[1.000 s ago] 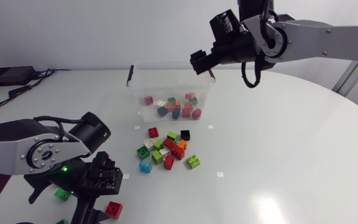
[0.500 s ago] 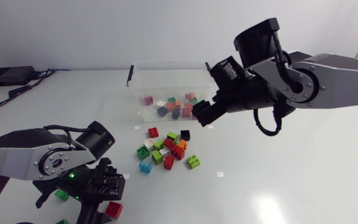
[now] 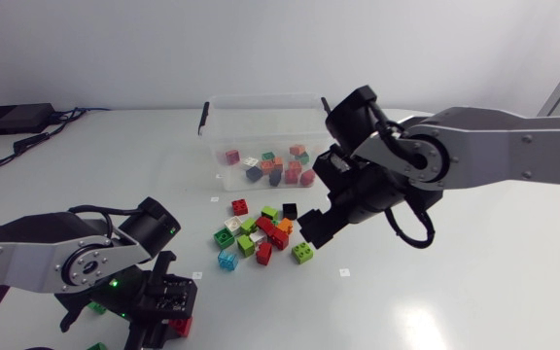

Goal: Place the duplo bricks in the container

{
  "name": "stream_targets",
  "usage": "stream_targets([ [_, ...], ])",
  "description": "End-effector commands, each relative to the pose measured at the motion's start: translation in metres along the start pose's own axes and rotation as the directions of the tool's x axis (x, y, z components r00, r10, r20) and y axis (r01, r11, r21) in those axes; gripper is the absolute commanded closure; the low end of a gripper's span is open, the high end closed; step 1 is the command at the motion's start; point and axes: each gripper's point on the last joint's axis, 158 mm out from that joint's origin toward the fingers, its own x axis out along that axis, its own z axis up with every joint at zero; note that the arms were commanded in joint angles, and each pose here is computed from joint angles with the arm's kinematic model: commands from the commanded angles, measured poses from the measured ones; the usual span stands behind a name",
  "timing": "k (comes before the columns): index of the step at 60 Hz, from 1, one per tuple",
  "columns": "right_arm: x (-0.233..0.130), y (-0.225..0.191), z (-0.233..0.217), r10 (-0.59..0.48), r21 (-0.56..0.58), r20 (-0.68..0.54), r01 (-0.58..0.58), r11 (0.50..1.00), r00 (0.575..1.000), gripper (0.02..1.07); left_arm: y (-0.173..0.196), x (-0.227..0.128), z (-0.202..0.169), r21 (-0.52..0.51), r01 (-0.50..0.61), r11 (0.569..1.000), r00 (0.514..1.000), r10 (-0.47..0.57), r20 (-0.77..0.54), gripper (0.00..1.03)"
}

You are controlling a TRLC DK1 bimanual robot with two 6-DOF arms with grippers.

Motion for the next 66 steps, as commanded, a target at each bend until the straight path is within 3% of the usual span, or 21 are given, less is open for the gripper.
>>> stream_targets([
  [1,0.015,0.008,-0.013,0.001,0.008,-0.078,0.0,1.0,0.997,0.15,-0.012,0.008,-0.007,0.004,0.028,1.0,0.999,-0.028,-0.022,0.82],
  [25,0.063,0.008,-0.024,-0.035,-0.015,-0.193,0.033,0.999,0.981,0.15,0.042,-0.05,0.011,-0.073,-0.205,0.976,0.971,0.212,0.107,0.86],
  [46,0.088,0.012,-0.025,-0.041,-0.009,-0.219,0.04,0.999,0.975,0.17,0.102,-0.103,0.033,-0.25,-0.351,0.902,0.875,0.411,0.255,0.86],
  [63,0.101,0.019,-0.026,-0.045,-0.006,-0.21,0.045,0.999,0.977,0.41,0.154,-0.143,0.049,-0.406,-0.43,0.806,0.76,0.566,0.319,0.86],
  [66,0.103,0.02,-0.027,-0.046,-0.004,-0.213,0.047,0.999,0.976,0.48,0.171,-0.156,0.049,-0.463,-0.442,0.768,0.722,0.611,0.325,0.86],
])
